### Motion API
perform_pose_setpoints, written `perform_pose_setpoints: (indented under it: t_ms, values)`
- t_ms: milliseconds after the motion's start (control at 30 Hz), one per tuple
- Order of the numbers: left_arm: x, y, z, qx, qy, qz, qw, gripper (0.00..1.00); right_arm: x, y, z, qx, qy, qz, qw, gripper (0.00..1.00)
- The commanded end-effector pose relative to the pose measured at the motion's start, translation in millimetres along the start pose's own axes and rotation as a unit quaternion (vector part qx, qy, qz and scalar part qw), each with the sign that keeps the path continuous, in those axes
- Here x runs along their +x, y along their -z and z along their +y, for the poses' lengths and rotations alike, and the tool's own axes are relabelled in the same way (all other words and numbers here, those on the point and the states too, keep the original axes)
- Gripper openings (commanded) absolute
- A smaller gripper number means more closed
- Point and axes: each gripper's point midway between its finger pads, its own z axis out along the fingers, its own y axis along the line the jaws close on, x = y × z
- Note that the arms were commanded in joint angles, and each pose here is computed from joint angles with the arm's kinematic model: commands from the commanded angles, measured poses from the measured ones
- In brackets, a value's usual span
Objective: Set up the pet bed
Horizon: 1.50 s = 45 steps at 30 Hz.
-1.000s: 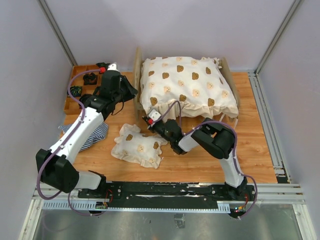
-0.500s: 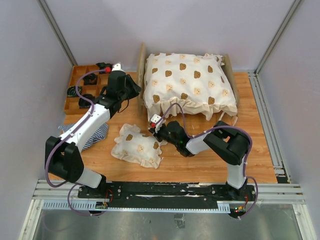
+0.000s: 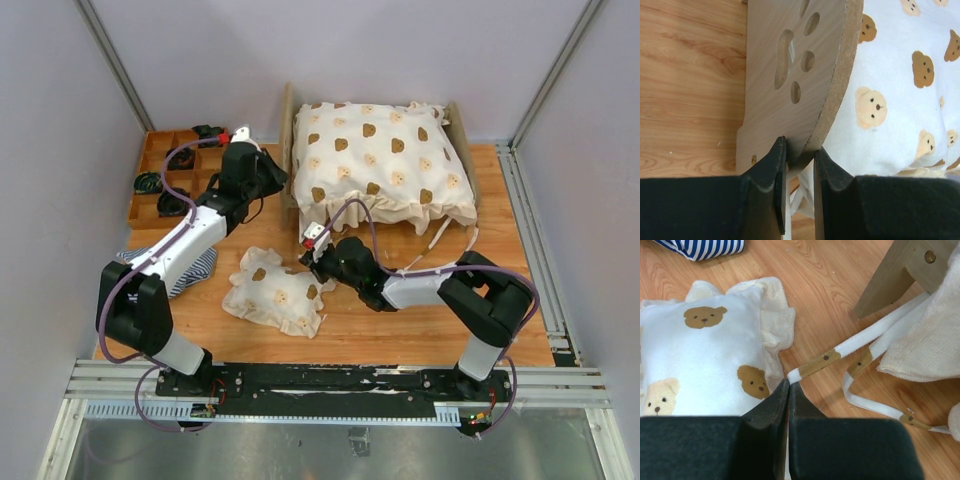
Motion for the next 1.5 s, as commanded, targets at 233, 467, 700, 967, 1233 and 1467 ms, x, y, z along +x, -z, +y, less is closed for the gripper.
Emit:
perform_pose_setpoints:
  t_ms: [233, 467, 700, 967, 1233, 1467]
  values:
    - [-37, -18, -50, 0.132, 0.060, -0.073, 0.987, 0.00, -18, -9, 46, -0.076, -0.040, -0.018, 0.996, 0.00]
    - [-31, -21, -62, 0.188, 0.037, -0.056, 0.980, 0.01, -3, -17, 47, -0.068, -0.047, 0.021, 0.996, 0.00]
    - [-25, -6, -29, 0.119, 0.001, -0.036, 0.992, 0.46, -26, -22, 0, -0.001, -0.080, 0.001, 0.997, 0.00]
    - [24, 39, 19, 0.055, -0.022, 0.013, 0.998, 0.57, -50, -23, -3, -0.029, -0.076, -0.042, 0.996, 0.00]
    - [101, 78, 22, 0.134, 0.038, 0.097, 0.985, 0.57, -51, -19, 19, -0.100, -0.009, -0.070, 0.992, 0.00]
    - [139, 79, 23, 0.173, 0.080, 0.142, 0.971, 0.59, -36, -15, 26, -0.122, 0.031, -0.062, 0.990, 0.00]
